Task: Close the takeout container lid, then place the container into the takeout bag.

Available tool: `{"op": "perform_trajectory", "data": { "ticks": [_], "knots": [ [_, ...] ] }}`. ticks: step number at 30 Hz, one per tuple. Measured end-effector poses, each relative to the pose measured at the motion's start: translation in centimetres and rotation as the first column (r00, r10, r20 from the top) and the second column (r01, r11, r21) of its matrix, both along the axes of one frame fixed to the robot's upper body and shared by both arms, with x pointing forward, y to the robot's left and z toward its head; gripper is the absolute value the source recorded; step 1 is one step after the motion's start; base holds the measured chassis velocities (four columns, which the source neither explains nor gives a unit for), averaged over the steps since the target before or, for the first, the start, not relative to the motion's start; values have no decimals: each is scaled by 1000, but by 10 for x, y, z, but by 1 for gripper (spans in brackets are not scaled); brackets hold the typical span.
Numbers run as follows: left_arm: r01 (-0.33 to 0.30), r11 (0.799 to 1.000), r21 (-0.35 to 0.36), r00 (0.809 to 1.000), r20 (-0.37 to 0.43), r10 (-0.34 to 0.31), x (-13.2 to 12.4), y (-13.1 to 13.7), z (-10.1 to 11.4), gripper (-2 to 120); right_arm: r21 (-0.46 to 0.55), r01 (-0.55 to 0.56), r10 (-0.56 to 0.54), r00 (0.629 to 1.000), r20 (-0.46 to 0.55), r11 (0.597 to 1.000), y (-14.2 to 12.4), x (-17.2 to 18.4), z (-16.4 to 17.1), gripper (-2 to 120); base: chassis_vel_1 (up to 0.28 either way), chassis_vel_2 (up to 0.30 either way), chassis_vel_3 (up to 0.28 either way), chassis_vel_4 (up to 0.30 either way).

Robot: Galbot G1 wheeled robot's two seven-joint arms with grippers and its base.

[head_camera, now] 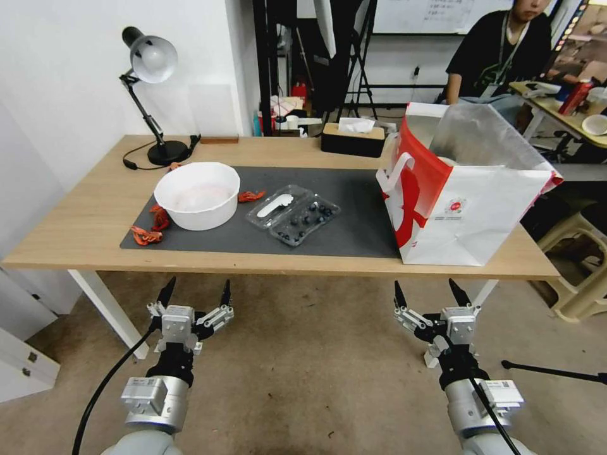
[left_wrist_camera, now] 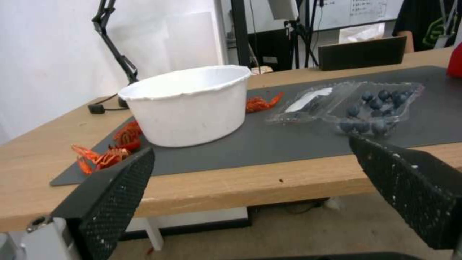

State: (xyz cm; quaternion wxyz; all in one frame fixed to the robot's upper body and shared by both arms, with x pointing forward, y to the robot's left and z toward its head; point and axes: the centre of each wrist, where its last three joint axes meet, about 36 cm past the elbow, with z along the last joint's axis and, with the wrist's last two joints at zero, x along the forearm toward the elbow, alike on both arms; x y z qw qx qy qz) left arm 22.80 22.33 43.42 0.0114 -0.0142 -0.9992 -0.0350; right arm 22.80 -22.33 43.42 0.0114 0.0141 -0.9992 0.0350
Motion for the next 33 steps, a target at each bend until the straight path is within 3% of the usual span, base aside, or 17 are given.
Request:
{"op": "perform_trajectory", "data": {
  "ticks": [28, 31, 33],
  "knots": [
    [-1, 1000, -2, 1000, -2, 1, 0, 0, 0, 100, 1, 1, -1, 1000, -2, 1000, 0, 1, 1, 100, 0, 0, 0, 0],
    [-5, 999, -36, 1000, -19, 4, 3, -6, 5, 100, 4, 13, -13, 1000, -14, 1000, -3, 6, 8, 100, 0, 0, 0, 0],
    [-10, 995, -95, 999, -41, 6, 7, -15, 14, 100, 9, 26, -26, 999, -26, 1000, -6, 12, 16, 100, 0, 0, 0, 0]
  ]
}}
